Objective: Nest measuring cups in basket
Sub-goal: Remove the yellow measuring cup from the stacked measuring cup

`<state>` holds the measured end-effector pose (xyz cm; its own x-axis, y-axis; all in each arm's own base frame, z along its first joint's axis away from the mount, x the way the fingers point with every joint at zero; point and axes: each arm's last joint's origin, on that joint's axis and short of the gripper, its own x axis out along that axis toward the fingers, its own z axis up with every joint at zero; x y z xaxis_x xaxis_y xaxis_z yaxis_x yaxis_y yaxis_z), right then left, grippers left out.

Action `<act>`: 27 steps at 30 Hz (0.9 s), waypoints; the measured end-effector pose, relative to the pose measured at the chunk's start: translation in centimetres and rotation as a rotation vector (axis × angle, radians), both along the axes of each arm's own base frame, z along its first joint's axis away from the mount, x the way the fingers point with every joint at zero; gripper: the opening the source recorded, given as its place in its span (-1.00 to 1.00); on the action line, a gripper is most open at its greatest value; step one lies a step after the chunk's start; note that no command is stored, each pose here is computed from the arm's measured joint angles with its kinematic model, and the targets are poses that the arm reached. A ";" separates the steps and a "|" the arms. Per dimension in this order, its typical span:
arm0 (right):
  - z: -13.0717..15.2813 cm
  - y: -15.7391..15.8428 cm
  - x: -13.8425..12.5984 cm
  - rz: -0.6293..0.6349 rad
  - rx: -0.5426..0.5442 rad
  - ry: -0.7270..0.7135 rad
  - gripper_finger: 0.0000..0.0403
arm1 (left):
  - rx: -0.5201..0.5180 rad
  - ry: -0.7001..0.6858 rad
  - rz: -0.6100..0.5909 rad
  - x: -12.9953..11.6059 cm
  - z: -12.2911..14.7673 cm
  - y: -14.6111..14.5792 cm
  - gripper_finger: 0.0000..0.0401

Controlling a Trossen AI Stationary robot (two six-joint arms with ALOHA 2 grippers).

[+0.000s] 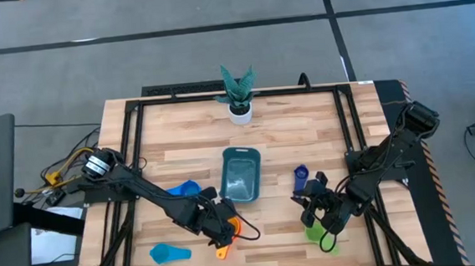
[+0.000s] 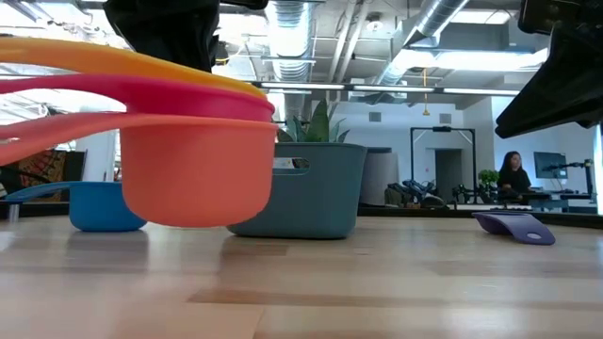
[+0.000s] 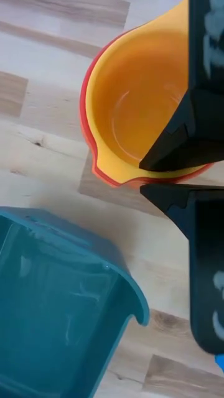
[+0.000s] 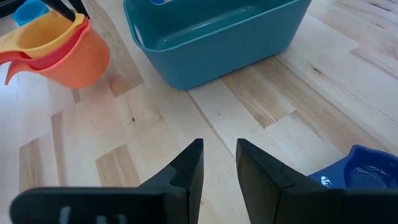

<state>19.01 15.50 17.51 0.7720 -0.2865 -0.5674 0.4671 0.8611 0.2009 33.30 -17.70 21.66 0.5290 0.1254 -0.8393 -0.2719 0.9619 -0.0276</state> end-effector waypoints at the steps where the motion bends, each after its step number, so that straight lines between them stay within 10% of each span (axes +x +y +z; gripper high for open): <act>1: 0.0 0.0 0.0 0.000 0.000 0.000 -0.41 | 0.002 -0.002 0.001 0.0 -0.1 0.0 -0.91; 27: 0.0 0.0 0.0 0.001 -0.004 0.003 -0.41 | 0.007 0.031 -0.011 0.4 -2.5 0.1 -0.81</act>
